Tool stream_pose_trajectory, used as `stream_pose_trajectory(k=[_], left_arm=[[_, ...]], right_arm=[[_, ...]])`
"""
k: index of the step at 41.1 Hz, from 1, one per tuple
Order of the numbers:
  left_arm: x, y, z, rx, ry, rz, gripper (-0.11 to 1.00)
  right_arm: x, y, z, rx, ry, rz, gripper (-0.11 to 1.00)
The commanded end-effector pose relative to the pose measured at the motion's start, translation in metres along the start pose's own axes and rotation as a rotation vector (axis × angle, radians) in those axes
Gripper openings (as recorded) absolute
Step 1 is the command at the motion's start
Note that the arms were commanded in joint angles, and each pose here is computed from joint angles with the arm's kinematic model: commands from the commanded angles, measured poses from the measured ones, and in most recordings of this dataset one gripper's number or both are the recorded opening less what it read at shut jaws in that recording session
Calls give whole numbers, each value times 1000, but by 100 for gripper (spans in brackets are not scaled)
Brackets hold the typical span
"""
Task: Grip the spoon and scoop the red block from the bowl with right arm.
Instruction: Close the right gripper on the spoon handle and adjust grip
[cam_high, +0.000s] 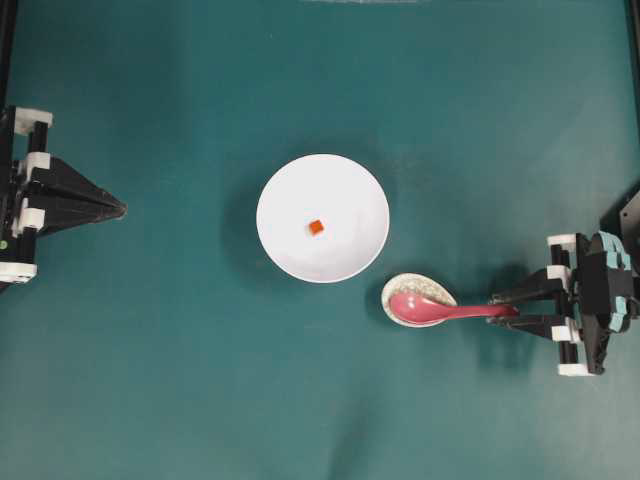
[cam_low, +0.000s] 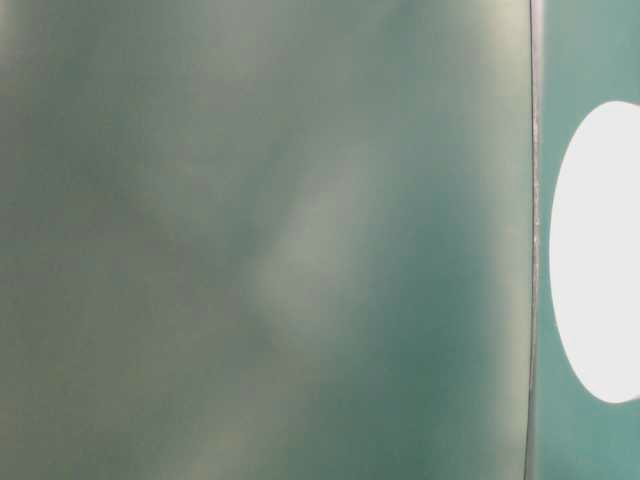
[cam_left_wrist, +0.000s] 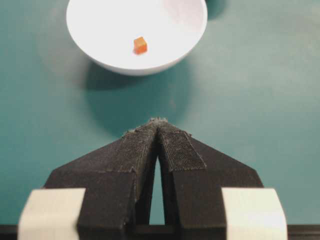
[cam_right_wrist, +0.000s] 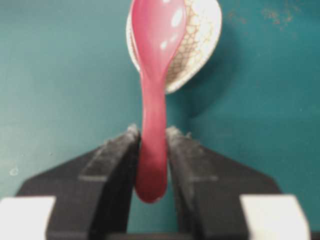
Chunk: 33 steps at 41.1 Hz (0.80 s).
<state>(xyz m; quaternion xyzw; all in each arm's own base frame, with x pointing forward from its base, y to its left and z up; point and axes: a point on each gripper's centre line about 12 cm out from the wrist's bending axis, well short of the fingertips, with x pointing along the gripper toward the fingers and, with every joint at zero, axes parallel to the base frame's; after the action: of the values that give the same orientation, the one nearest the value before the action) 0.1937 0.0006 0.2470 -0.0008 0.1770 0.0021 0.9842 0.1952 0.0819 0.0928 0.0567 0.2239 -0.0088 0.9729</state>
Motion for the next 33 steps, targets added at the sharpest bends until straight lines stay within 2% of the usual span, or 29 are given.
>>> stream_pose_trajectory(k=[1,22,33], left_arm=[[0,1,9,-1,-20,3,0],[0,1,8,-1,-18,3,0],[0,1,8,-3,-18,3,0]], right_arm=[[1,5,5,14,-20,15,33],[-3,2,10,39,-40,17,43],[-6,1,11,56,-38,21,43]])
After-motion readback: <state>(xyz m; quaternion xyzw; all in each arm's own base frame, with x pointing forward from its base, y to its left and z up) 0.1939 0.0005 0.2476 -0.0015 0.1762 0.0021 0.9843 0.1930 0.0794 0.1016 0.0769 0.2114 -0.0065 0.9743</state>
